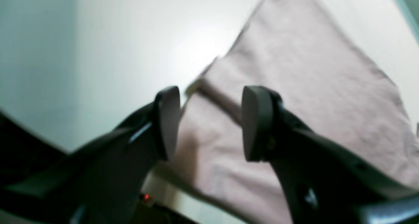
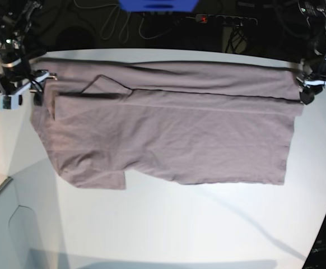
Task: Layout the t-shirt on the table in an organized manner, then fold the t-shirt properly
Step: 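Release the shirt and reposition both grippers along the folded edge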
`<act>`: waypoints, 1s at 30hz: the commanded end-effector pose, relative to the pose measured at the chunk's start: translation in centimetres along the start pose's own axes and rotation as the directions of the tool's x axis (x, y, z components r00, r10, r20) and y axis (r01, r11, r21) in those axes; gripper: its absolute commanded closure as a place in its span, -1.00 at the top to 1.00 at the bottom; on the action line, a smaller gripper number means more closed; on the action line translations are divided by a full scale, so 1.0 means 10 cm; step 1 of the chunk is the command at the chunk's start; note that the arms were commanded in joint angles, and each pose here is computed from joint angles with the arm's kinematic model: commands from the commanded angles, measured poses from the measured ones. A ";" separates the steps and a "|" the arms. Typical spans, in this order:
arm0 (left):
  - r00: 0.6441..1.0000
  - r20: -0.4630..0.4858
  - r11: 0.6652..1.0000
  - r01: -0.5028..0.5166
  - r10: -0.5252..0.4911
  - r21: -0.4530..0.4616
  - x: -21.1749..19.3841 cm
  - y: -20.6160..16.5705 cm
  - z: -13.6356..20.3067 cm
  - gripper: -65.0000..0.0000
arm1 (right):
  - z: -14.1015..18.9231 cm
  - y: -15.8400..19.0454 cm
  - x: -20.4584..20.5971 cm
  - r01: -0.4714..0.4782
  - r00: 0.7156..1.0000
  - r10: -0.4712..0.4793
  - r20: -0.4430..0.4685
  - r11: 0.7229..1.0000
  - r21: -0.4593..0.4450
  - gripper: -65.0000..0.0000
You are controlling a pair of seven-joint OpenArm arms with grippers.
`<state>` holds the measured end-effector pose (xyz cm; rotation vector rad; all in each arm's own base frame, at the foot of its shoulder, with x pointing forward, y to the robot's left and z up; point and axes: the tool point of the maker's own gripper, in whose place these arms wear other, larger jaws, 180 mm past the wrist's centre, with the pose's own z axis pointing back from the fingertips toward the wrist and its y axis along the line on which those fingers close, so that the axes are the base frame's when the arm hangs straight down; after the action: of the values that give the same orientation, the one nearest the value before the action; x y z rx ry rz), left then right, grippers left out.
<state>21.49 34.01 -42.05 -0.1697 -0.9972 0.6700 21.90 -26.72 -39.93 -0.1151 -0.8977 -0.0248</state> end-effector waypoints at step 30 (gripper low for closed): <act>0.999 0.005 0.999 -0.041 0.041 -0.004 0.04 -0.15 -0.50 0.17 | -0.04 0.47 0.04 -0.046 0.999 0.044 0.020 0.989 0.137 0.10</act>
<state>25.63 33.08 -45.25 -0.1989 -0.9504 0.7189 22.03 -22.01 -41.43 -0.0097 -0.8627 0.0607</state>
